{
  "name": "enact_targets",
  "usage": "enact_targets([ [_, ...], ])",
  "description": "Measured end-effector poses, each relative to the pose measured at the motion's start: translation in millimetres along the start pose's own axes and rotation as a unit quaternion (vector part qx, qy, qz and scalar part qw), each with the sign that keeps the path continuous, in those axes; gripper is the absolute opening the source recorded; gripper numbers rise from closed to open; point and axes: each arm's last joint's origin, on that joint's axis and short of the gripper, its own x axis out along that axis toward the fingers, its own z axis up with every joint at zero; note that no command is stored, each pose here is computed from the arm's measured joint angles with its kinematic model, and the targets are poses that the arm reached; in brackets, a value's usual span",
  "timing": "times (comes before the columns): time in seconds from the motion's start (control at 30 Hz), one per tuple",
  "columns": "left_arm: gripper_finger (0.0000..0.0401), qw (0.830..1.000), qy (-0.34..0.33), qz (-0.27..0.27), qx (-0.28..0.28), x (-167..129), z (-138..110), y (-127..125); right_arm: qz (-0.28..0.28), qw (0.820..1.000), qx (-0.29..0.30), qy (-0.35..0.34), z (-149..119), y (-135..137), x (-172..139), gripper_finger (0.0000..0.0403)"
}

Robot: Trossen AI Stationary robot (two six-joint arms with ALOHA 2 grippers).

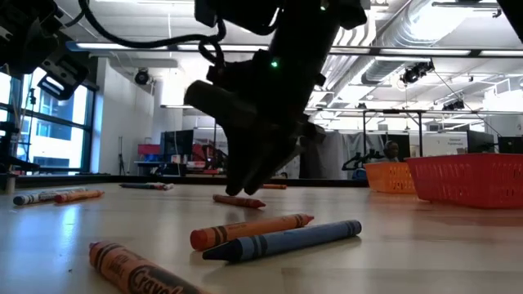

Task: Sort crayons
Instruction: Put the orange crayon into the red bin

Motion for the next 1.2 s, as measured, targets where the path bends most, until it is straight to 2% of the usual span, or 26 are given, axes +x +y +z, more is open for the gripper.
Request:
enact_targets([
  [0.63,0.0086,1.000,0.000,0.000,0.000,0.0,0.0,0.0,-0.011,1.000,0.008,0.013,-6.2,0.4,13.1,0.0117],
  [0.77,0.0086,1.000,0.000,0.000,0.000,0.0,0.0,0.0,-0.014,1.000,0.000,0.014,-6.4,-0.3,13.7,0.0088],
  [0.97,0.0086,1.000,0.000,0.000,0.000,0.0,0.0,0.0,-0.014,1.000,-0.018,0.017,-6.1,-1.1,14.3,0.0012],
  [1.2,0.0086,1.000,0.000,0.000,0.000,0.0,0.0,0.0,-0.022,0.999,-0.026,0.022,-6.3,-2.3,13.4,0.0008],
])
